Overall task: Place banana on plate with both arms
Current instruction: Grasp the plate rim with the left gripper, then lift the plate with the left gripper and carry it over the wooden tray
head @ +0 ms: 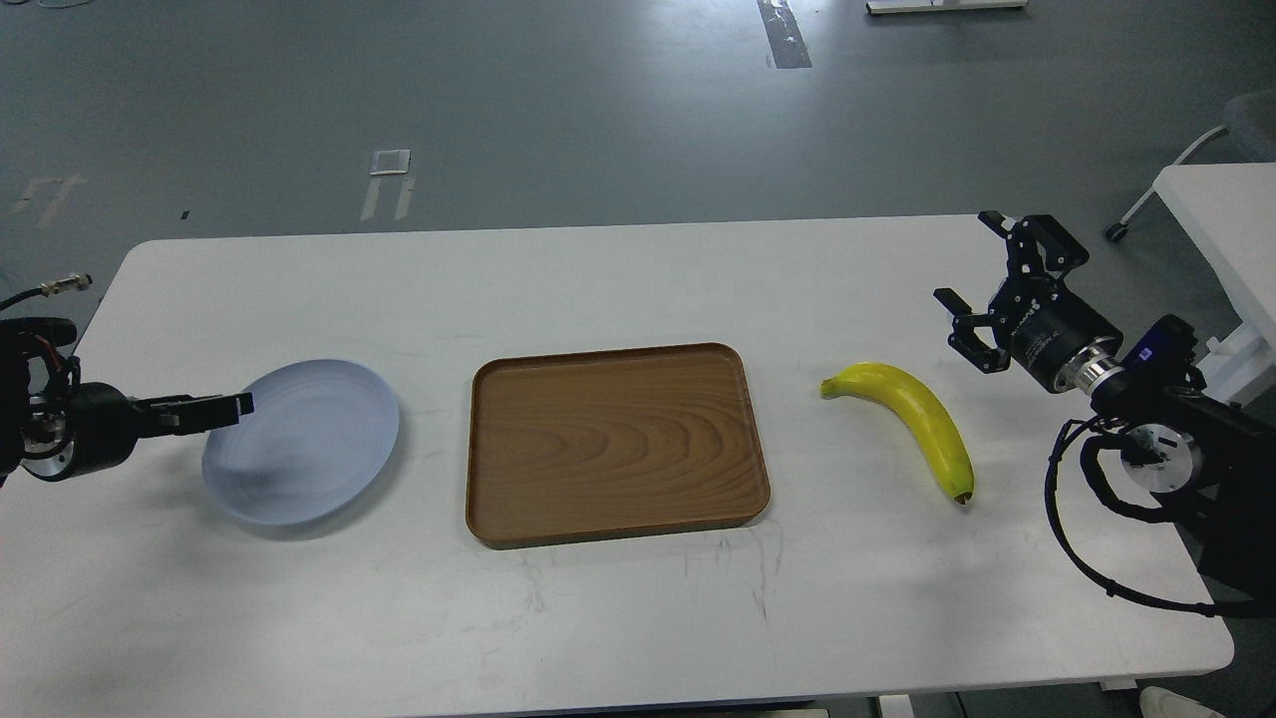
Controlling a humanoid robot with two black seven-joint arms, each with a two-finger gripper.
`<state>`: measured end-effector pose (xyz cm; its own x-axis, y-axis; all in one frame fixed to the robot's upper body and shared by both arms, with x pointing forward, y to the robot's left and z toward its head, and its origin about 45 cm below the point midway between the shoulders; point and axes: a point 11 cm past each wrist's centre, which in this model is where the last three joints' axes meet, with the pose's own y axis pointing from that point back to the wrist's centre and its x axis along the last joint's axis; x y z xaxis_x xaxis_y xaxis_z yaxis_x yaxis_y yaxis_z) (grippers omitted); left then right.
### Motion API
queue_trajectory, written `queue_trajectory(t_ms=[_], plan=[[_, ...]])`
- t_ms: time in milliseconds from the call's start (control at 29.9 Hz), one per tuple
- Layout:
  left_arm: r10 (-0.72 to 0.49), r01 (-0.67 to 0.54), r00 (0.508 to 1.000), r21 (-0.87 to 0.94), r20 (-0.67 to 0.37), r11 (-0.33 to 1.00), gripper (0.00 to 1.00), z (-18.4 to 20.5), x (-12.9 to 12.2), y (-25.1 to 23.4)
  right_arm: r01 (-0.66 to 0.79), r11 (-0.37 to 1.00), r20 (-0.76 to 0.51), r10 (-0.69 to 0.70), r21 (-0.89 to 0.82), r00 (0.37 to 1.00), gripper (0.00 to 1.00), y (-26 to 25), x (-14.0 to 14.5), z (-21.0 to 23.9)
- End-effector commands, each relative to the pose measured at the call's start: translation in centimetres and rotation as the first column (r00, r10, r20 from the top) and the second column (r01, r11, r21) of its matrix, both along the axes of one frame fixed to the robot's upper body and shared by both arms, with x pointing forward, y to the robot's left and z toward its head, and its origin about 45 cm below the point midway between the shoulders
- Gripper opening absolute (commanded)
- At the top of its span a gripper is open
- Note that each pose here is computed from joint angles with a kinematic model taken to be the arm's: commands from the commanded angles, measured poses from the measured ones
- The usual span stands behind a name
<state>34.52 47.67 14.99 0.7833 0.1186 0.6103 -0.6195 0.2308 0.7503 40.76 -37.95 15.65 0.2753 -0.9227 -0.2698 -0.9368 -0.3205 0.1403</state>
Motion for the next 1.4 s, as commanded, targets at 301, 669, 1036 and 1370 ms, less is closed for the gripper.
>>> queue_trajectory(t_ms=[301, 669, 1036, 1370], plan=[[0.031, -0.031, 0.999, 0.007, -0.037, 1.0, 0.72, -1.3, -0.6, 0.0, 0.001, 1.0, -0.002, -0.001, 0.001, 1.0, 1.0, 0.0, -0.1, -0.1], [0.024, -0.023, 0.998, 0.013, -0.057, 1.0, 0.43, -1.8, -1.1, -0.1, 0.0, 1.0, -0.002, 0.0, 0.001, 1.0, 1.0, 0.0, -0.1, -0.1], [0.033, -0.032, 0.998, 0.011, -0.048, 0.999, 0.0, -1.5, -0.8, 0.0, 0.001, 1.0, -0.002, -0.001, 0.001, 1.0, 1.0, 0.0, -0.1, -0.1], [0.018, -0.017, 1.0, -0.068, 0.02, 0.998, 0.0, 2.2, 1.4, -1.1, 0.009, 1.0, 0.001, -0.009, -0.01, 1.0, 1.0, -0.7, -0.1, 0.2]])
